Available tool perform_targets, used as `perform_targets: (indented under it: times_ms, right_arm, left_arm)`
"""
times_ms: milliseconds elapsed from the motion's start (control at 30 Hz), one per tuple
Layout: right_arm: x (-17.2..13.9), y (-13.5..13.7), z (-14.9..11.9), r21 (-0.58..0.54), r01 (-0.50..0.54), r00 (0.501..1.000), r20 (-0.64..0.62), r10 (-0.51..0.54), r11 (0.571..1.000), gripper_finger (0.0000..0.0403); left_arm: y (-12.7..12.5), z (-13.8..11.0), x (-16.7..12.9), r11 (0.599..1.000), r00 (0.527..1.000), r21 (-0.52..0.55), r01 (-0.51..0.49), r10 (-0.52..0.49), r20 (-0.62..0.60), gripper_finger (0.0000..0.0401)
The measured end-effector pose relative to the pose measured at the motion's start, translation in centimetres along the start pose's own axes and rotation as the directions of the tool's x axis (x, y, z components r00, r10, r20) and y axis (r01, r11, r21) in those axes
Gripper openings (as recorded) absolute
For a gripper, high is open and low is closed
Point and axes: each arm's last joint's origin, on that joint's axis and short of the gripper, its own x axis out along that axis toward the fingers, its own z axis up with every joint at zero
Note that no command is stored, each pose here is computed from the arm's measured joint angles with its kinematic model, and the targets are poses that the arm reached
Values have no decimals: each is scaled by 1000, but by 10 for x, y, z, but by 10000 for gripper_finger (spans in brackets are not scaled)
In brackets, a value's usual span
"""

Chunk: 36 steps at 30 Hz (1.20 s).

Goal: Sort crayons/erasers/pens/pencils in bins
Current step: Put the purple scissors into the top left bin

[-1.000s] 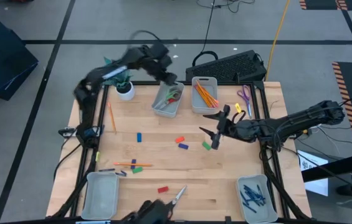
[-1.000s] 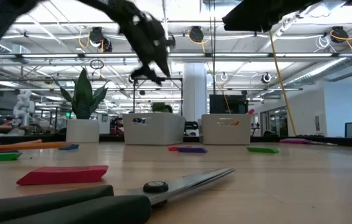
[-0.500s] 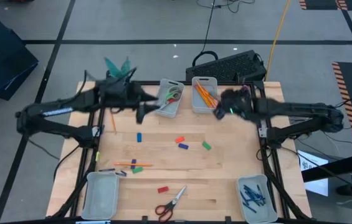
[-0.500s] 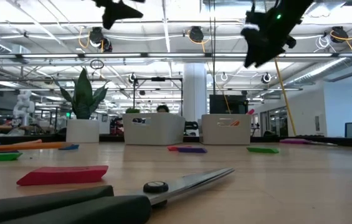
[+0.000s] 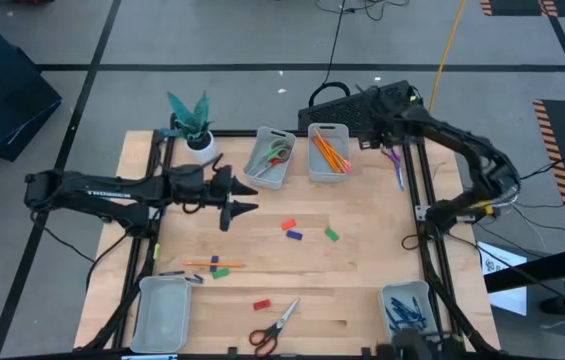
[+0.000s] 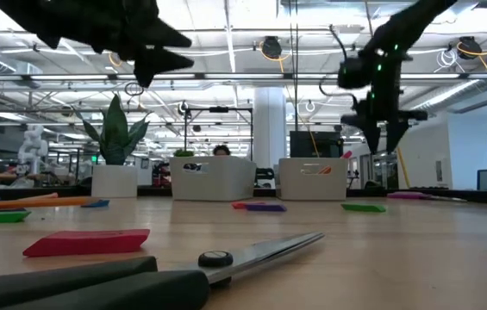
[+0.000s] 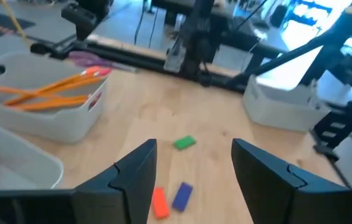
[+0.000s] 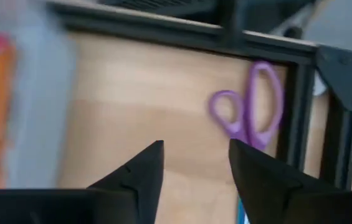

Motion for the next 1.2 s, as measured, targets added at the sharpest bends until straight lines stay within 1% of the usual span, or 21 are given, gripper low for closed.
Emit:
perform_targets:
  times_ms: [100, 267, 400, 633, 700, 767, 800, 867, 933, 1100, 1200]
  right_arm:
    - [20, -11, 17, 71, 45, 998, -47, -41, 997, 149]
    - [48, -22, 35, 115, 70, 983, -179, -48, 991, 131]
    - [59, -28, 51, 125, 91, 977, -206, -64, 988, 126]
    - [67, -27, 64, 163, 84, 975, -218, -47, 983, 125]
    - [66, -28, 67, 125, 100, 976, -205, -72, 987, 125]
    - [58, -27, 72, 81, 144, 973, -192, -127, 986, 125]
    - [53, -27, 74, 67, 152, 971, -194, -137, 986, 125]
    - [45, -27, 80, 62, 144, 965, -228, -127, 988, 125]
    - [43, -28, 86, 64, 139, 954, -277, -116, 988, 125]
    - [57, -29, 106, 6, 140, 919, -373, -128, 990, 125]
    - [67, -32, 125, -66, 172, 914, -361, -184, 983, 125]
  left_arm:
    - [4, -5, 2, 1000, 999, -7, -25, 25, -47, 209]
    - [5, -8, 1, 999, 997, -12, -34, 33, -76, 209]
    - [2, -11, 1, 999, 995, -22, -26, 23, -95, 209]
    - [-4, -13, 2, 1000, 994, -22, -3, 1, -113, 209]
    - [-6, -14, 2, 1000, 993, -19, 5, -7, -117, 209]
    - [-10, -15, 3, 1000, 993, -19, -3, 1, -119, 209]
    - [-11, -17, 3, 1000, 993, -20, -12, 10, -117, 209]
    - [-13, -18, 4, 1000, 993, -17, -24, 22, -116, 209]
    - [-14, -18, 4, 999, 993, -12, -33, 31, -111, 209]
    - [-13, -18, 4, 997, 992, -7, -80, 79, -101, 209]
    - [-11, -19, 3, 995, 990, -19, -101, 99, -105, 209]
